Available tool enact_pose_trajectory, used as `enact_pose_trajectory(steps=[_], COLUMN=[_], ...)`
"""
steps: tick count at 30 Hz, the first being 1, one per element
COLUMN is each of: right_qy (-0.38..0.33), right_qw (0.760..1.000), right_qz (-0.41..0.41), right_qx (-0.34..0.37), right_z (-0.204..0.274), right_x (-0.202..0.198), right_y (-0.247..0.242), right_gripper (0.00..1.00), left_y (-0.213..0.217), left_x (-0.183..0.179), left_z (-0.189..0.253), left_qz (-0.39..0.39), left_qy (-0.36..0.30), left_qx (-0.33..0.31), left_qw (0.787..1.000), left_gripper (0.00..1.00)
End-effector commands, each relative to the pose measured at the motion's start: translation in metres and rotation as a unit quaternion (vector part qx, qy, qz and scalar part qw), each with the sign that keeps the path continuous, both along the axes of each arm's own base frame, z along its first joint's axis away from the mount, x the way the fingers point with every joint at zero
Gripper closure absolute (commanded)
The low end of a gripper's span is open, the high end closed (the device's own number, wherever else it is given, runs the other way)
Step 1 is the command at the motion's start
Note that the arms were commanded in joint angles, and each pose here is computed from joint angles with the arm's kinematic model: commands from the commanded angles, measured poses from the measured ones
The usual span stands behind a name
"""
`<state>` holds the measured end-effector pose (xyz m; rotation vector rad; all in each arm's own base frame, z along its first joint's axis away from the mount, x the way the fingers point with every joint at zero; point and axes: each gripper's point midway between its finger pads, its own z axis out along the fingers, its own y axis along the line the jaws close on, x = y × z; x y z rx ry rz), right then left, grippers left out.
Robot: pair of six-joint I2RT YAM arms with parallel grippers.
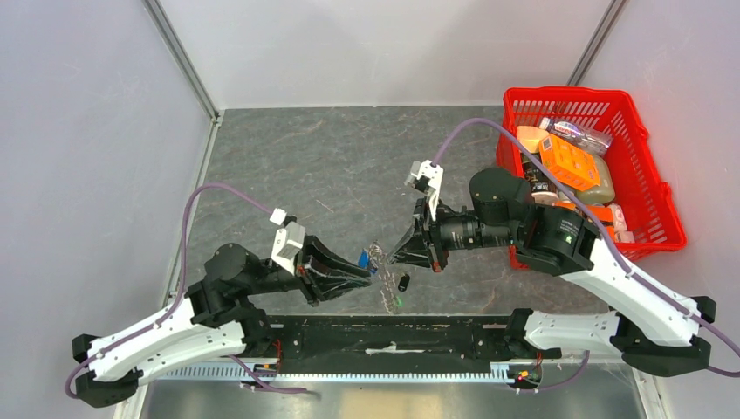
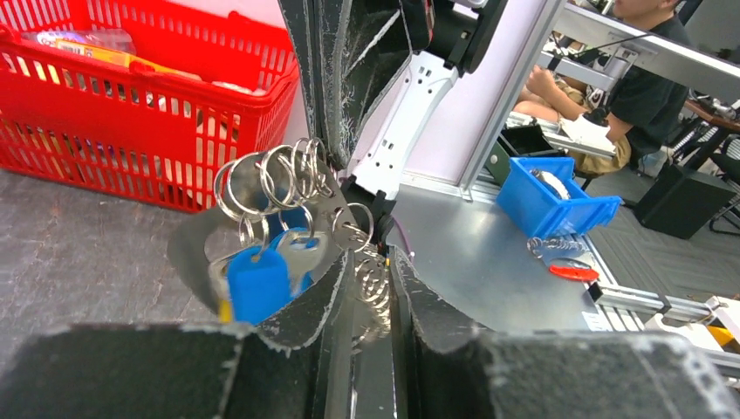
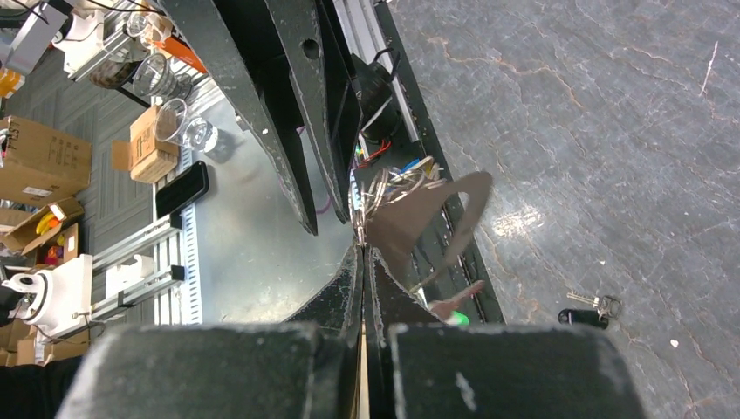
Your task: Put the keys on the keyring
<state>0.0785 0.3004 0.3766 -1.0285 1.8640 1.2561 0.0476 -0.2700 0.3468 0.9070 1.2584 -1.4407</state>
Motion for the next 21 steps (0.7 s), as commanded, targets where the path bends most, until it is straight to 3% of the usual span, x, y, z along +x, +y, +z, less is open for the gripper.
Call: enact_pose_trajectory(steps=[1, 21], right_qy=[-0.028, -0.033], right_qw=[0.997, 0.992], right_qz=[0.023, 0.089], right_qx=[0.062, 0.087], right_z=[0.042, 0.057], right_x=[-0.013, -0.04], right_y=[-0.005, -0.016], right_gripper=[1.0, 1.0], left_y=[0.006, 0.012], left_x=[0.0, 0.009], left_z=[0.021, 0.034], left_qz=[0.01, 0.039], left_qy=[-0.019, -0.031], left_qx=[-0.049, -0.103], left_qw=[0.999, 0.993], left_gripper=[0.72, 0.66])
